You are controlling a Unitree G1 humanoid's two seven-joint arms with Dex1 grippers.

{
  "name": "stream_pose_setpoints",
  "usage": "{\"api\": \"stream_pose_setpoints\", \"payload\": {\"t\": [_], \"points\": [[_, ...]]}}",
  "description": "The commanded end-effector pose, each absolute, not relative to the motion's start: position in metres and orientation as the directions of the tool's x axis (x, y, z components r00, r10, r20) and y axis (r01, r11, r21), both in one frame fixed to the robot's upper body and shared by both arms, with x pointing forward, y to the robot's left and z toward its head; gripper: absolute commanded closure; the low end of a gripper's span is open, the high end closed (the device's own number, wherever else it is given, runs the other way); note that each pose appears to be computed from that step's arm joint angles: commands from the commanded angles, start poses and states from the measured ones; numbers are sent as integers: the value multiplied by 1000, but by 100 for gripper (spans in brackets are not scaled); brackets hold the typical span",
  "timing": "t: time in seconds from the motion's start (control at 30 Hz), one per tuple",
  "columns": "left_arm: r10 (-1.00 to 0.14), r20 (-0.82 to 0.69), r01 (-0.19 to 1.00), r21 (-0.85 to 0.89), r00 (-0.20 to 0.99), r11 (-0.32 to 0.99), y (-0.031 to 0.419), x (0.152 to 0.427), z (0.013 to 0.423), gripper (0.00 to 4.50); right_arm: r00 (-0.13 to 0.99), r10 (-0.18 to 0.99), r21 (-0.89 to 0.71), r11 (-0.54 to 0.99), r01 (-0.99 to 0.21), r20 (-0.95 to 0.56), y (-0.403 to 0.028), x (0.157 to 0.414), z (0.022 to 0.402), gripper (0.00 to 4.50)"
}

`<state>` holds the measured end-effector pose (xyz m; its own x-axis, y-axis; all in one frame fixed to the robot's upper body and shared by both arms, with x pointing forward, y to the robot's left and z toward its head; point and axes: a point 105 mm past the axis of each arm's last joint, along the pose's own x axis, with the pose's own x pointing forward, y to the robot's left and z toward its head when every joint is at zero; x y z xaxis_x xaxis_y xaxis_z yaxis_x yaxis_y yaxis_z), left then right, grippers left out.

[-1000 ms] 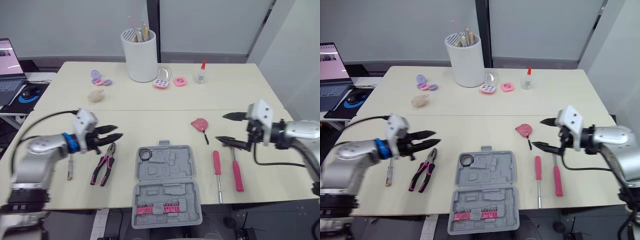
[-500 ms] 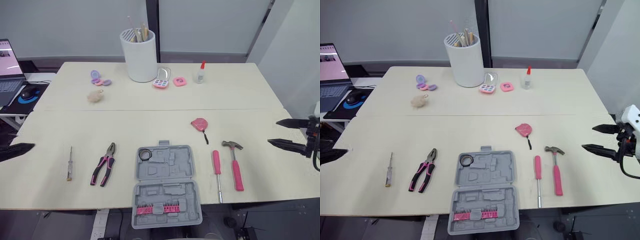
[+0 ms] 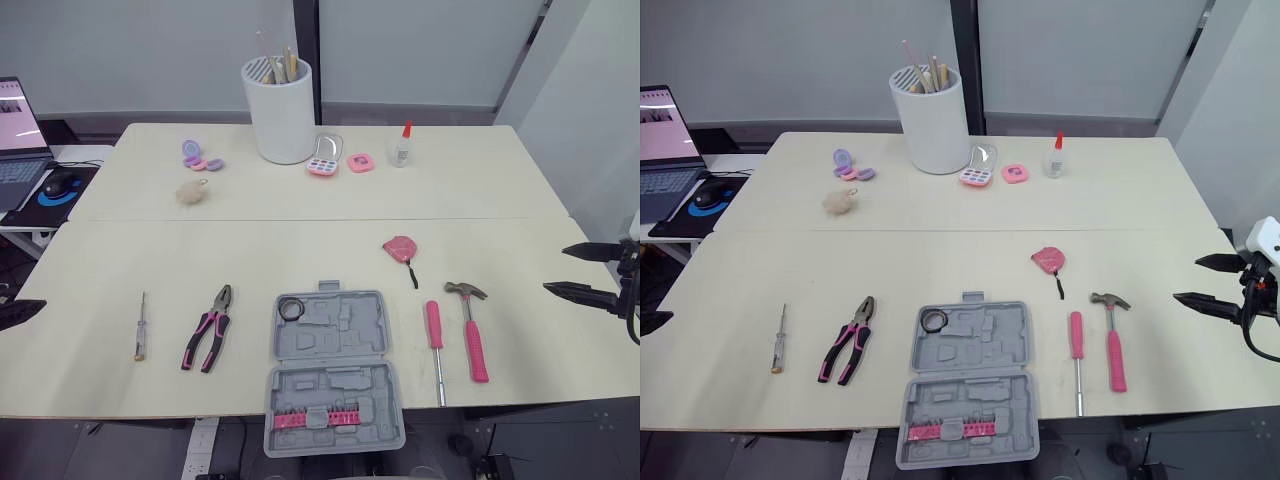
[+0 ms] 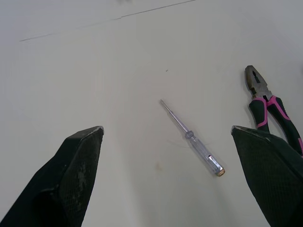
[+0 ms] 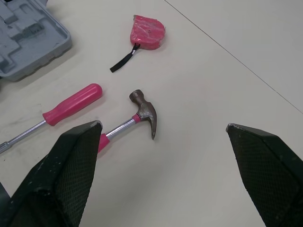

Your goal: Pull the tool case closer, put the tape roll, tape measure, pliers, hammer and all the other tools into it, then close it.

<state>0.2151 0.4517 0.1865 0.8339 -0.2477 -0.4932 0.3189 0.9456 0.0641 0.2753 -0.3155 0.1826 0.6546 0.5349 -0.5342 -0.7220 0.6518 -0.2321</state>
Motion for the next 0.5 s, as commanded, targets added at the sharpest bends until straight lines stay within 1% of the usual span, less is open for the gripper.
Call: {"api": "stream_pose_setpoints", "payload": {"t": [0.03,0.4,0.5], "points": [[-246,-476,321,83,844,943,450,218,193,1,668,530,-275,637,-720,-522,-313,277,190,0],[-251,-464,324,84,849,942,446,221,196,1,679,522,-283,644,-710,-515,-320,278,191,0],[-300,-437,372,90,848,924,431,229,199,1,694,537,-295,647,-703,-479,-315,282,195,0]]}}
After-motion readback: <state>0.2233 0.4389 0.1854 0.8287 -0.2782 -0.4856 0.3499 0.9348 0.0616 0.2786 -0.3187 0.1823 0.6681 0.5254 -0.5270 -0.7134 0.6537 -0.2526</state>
